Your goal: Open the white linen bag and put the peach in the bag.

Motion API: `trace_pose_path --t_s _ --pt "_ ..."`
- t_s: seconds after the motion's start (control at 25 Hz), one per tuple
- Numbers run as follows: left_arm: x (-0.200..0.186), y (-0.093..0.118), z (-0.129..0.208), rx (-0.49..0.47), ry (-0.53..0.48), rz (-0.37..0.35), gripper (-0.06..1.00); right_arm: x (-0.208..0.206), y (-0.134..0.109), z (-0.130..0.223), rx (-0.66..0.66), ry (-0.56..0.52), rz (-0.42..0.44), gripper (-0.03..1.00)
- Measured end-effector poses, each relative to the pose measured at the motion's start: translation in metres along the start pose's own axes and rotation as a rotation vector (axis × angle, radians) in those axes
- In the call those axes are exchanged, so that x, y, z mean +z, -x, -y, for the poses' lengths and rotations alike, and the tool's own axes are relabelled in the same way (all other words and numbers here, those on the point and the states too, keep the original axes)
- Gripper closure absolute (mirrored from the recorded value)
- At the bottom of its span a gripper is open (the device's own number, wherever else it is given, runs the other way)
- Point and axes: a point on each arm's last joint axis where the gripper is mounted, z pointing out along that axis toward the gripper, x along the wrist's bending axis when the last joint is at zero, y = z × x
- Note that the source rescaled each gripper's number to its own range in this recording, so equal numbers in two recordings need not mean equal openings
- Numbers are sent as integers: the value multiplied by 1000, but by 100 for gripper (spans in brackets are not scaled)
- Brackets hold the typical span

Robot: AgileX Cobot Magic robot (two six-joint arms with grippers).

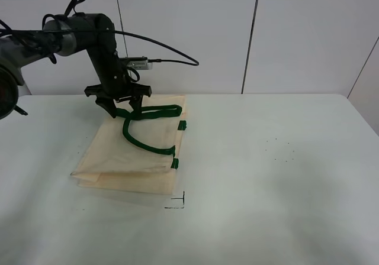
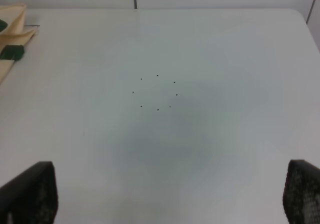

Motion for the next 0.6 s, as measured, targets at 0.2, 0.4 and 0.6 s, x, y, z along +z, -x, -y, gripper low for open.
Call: trace_pose_path --t_s 0.2,0.4,0.6 --pt "-13 -40 -3 -51 27 -6 -4 0 0 0 0 0 0 -3" --pt "-16 -91 -3 -127 34 -17 -5 0 0 0 0 0 0 -3" --pt "-23 -124 3 -192 38 -29 -5 0 0 0 0 0 0 -3"
